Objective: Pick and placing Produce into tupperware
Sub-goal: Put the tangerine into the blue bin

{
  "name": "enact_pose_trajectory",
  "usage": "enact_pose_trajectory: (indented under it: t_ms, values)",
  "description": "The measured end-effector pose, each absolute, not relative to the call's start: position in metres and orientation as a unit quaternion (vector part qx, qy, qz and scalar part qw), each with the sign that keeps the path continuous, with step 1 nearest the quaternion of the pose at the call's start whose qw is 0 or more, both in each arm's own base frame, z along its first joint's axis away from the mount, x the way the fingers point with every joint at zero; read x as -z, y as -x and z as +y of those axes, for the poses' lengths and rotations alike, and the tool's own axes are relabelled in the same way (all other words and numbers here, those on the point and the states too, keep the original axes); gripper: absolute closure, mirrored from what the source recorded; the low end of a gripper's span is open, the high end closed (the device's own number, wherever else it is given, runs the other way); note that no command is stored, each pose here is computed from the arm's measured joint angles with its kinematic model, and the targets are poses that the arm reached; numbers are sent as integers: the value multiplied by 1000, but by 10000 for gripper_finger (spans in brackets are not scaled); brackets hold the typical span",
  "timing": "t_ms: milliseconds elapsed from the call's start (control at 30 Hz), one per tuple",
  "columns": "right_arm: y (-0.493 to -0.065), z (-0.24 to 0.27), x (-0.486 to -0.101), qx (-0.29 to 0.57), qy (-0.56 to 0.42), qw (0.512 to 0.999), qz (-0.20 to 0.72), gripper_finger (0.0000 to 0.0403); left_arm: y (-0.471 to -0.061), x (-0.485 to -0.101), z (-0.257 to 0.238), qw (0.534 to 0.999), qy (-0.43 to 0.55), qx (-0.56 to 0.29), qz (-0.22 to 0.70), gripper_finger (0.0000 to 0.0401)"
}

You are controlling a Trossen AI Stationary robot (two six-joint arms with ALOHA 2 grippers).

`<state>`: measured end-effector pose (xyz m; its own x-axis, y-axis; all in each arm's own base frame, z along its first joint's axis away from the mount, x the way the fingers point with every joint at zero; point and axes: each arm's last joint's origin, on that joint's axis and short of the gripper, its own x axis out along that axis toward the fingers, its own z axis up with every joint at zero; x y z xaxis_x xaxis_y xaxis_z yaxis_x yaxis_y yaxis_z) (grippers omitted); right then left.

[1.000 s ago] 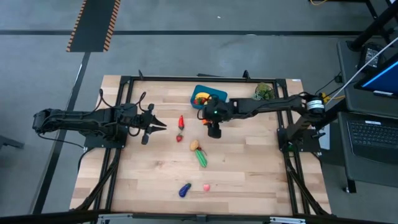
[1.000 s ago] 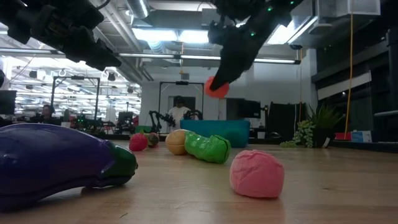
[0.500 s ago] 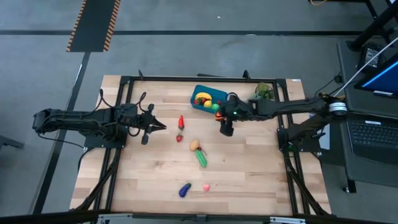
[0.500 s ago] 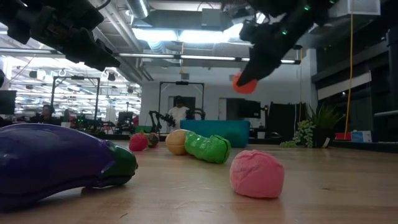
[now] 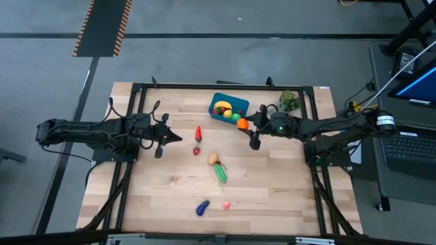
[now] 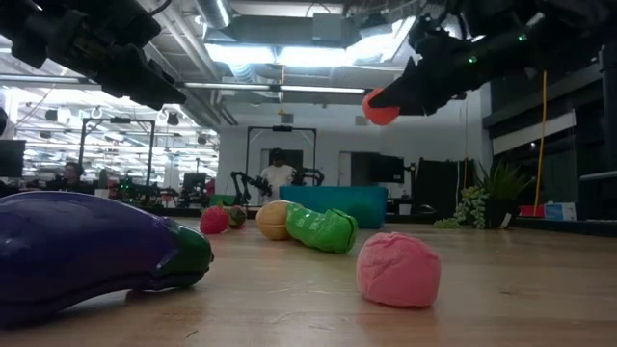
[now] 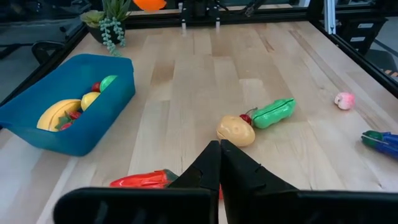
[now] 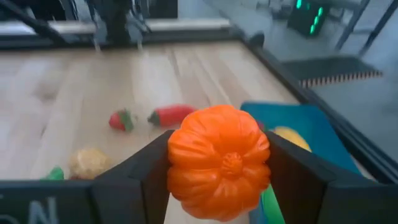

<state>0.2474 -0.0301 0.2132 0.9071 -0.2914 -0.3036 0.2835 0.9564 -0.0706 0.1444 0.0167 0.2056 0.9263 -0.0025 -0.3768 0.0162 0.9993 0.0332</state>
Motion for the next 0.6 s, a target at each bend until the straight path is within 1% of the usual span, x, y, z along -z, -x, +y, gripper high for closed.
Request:
enact_pose_trajectory:
  t_ms: [133, 500, 600]
  values:
    - [-244, -30, -208, 145, 24, 981, 130, 181, -144, -206, 17, 981, -18, 5, 192, 399]
    - [-233, -29, -202, 146, 42, 987, 48, 181, -144, -206, 17, 981, -17, 5, 192, 373]
    - [-232, -28, -202, 146, 43, 987, 42, 181, -144, -206, 17, 981, -16, 5, 192, 367]
